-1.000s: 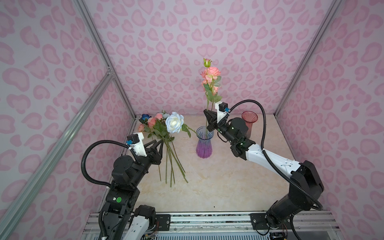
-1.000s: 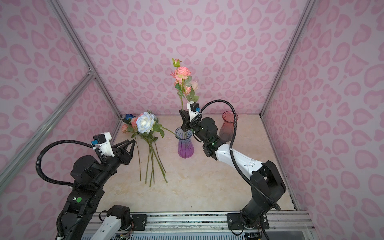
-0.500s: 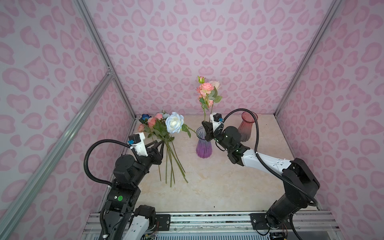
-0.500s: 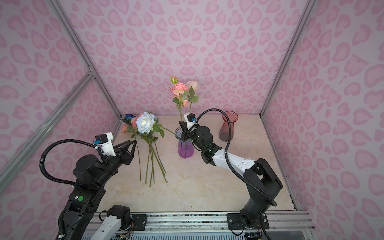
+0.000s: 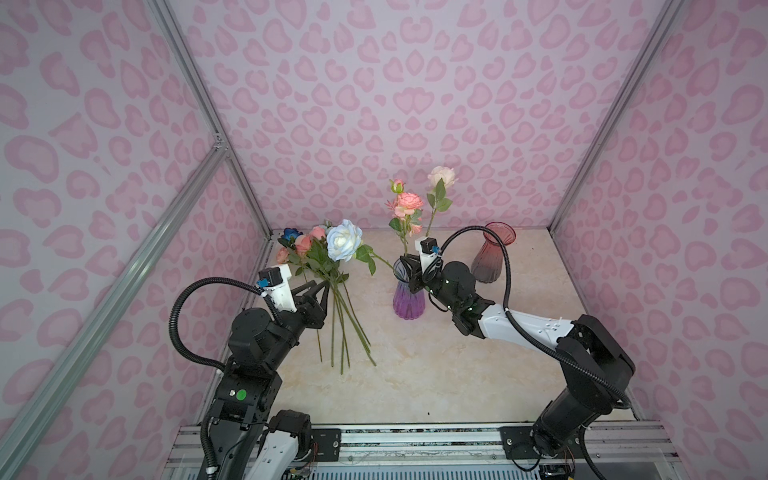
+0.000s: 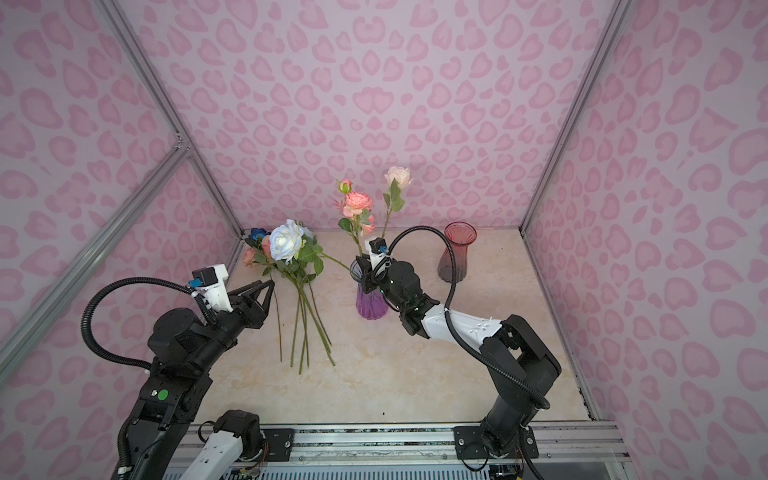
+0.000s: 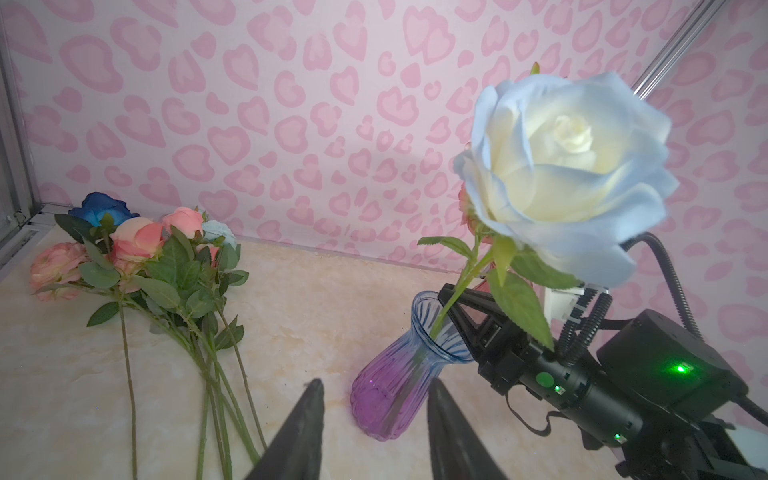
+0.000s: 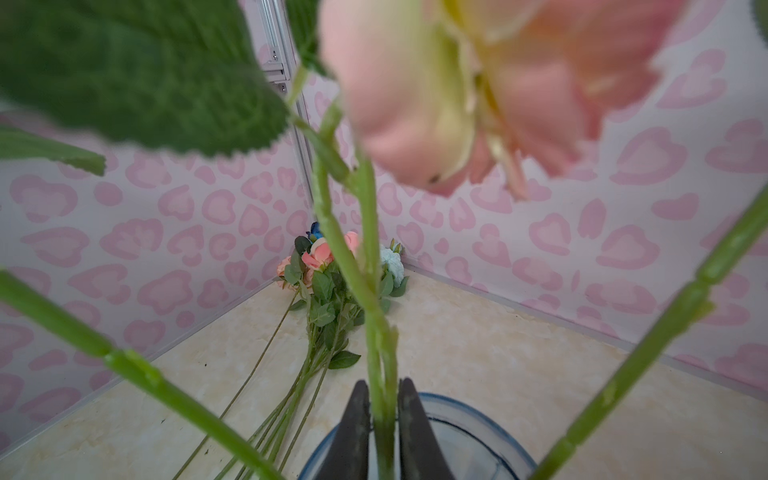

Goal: Arrange the flowers into the vase
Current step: 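Lower the pink rose stem into the blue-purple vase with the right gripper, then open the right gripper and draw it back while the left gripper reaches into the bunch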

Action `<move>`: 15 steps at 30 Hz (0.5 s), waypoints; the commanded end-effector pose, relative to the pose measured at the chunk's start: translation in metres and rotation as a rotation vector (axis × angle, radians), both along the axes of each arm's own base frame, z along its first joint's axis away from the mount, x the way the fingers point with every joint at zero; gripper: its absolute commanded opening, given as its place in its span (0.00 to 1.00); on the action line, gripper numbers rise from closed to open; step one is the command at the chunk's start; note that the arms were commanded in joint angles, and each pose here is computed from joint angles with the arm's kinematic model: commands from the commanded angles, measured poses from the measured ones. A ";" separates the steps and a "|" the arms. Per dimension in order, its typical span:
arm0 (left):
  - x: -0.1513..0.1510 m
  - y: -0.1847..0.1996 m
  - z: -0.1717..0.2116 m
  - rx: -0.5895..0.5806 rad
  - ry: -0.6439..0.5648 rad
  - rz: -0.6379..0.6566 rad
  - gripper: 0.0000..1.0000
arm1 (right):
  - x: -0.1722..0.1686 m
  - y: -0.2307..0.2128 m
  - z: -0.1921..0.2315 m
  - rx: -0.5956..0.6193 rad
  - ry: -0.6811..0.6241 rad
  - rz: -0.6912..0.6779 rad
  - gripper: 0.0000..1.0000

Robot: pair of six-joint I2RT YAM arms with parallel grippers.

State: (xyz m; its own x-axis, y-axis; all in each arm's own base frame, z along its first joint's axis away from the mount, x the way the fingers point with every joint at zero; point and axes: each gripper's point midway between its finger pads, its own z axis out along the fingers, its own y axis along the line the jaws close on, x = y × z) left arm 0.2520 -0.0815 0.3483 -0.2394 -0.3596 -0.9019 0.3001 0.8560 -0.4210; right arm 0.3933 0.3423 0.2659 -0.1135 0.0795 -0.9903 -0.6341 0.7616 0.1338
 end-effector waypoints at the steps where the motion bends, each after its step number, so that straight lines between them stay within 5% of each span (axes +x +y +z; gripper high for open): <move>1: 0.001 -0.002 0.016 -0.017 -0.053 -0.013 0.42 | 0.000 -0.002 0.006 0.007 -0.023 -0.010 0.17; 15: 0.012 0.009 0.011 -0.026 0.000 0.068 0.42 | -0.029 -0.016 0.063 0.038 -0.098 -0.014 0.35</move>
